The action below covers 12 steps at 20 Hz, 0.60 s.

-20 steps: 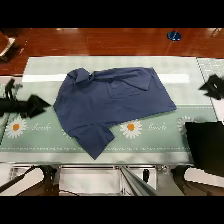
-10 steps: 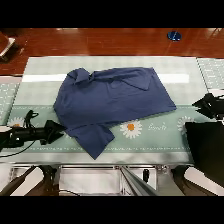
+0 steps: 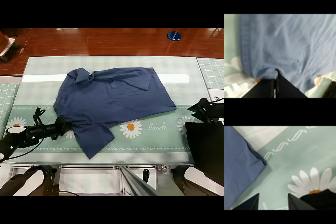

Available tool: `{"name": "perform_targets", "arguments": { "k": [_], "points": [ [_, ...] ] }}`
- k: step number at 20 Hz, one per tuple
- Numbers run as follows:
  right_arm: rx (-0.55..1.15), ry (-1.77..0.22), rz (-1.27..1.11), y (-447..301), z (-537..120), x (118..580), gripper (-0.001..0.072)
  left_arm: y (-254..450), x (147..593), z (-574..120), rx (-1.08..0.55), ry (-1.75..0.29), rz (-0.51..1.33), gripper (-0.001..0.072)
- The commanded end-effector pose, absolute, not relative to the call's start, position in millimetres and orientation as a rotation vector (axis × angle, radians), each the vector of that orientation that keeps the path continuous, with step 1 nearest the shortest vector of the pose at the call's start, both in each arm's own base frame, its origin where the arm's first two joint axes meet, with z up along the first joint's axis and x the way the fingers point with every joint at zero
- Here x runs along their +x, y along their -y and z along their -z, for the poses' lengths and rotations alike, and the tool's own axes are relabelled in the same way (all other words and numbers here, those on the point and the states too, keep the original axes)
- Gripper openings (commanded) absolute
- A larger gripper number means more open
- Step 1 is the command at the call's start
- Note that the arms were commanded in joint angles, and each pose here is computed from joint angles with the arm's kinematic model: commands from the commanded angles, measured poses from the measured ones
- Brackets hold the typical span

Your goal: Fold the shirts.

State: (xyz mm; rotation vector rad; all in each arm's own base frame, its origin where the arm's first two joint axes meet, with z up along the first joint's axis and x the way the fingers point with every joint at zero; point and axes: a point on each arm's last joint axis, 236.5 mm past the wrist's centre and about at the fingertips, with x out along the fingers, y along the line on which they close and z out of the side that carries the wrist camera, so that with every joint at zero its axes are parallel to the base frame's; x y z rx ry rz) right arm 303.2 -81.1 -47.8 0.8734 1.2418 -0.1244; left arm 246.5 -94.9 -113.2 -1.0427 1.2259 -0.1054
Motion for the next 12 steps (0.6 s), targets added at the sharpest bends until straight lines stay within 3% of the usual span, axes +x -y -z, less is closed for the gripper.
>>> {"name": "perform_targets", "arguments": {
  "k": [1,12],
  "points": [
    [0.928,-1.283,0.096,66,65,309,0.0419,94,264,106,-1.028,-1.172,0.104,0.0020],
    [0.909,-1.434,-0.060,-5,107,378,0.0416,100,269,93,-1.031,-1.171,0.153,0.0019]
  ]
}}
